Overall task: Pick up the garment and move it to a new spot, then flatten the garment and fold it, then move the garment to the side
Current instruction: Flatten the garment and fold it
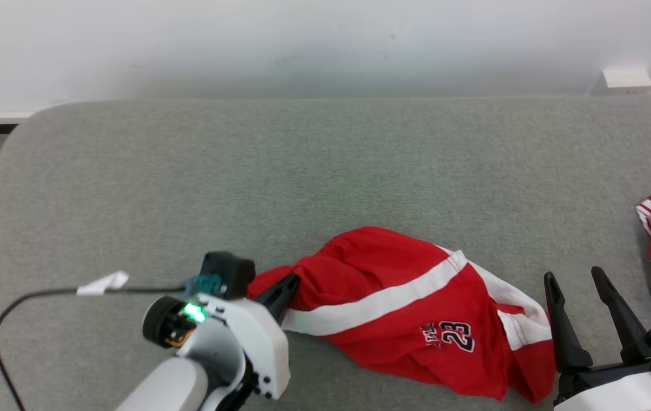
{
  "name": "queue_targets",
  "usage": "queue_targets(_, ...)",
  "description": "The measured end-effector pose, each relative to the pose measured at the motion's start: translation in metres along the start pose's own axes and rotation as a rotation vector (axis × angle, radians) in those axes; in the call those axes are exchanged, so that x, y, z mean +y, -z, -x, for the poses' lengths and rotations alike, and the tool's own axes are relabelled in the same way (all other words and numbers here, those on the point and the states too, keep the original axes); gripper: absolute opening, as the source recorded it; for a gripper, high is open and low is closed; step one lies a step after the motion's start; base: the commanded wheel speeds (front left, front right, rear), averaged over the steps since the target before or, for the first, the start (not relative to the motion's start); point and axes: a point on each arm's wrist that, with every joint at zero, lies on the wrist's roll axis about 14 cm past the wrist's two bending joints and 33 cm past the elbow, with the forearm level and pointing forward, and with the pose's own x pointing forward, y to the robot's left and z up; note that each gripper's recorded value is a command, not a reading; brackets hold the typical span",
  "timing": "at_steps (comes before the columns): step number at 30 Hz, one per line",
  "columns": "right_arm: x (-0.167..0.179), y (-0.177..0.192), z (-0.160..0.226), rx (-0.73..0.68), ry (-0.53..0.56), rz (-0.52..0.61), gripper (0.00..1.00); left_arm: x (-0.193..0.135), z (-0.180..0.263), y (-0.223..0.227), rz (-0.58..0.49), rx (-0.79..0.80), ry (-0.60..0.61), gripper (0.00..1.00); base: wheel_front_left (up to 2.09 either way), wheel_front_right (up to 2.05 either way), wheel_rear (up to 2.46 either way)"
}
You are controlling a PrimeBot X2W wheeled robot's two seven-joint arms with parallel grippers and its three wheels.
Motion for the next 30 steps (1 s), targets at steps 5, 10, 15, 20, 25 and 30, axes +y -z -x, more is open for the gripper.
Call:
queue_targets(5,-0.012,0.004,0.004,0.014,0.038,-0.003,1.00,-0.008,-0.032,0.014,0.054,0.100,0.052,0.00,0.00,0.00,0.00)
queue_targets(10,-0.024,0.007,0.008,0.018,0.076,-0.003,1.00,-0.012,-0.058,0.022,0.084,0.141,0.076,0.00,0.00,0.00,0.00)
queue_targets(15,-0.029,0.011,0.009,0.028,0.092,-0.006,1.00,-0.012,-0.073,0.019,0.087,0.115,0.084,1.00,0.00,0.00,0.00)
queue_targets(20,-0.027,0.011,0.007,0.026,0.083,-0.009,1.00,-0.009,-0.075,0.010,0.088,0.037,0.077,1.00,0.00,0.00,0.00)
queue_targets(25,-0.020,0.006,0.004,0.008,0.062,-0.005,1.00,-0.007,-0.063,-0.015,0.100,-0.113,0.061,1.00,0.00,0.00,0.00)
queue_targets(30,-0.011,-0.001,0.001,-0.007,0.032,-0.001,1.00,0.010,-0.036,-0.039,0.104,-0.267,-0.009,1.00,0.00,0.00,0.00)
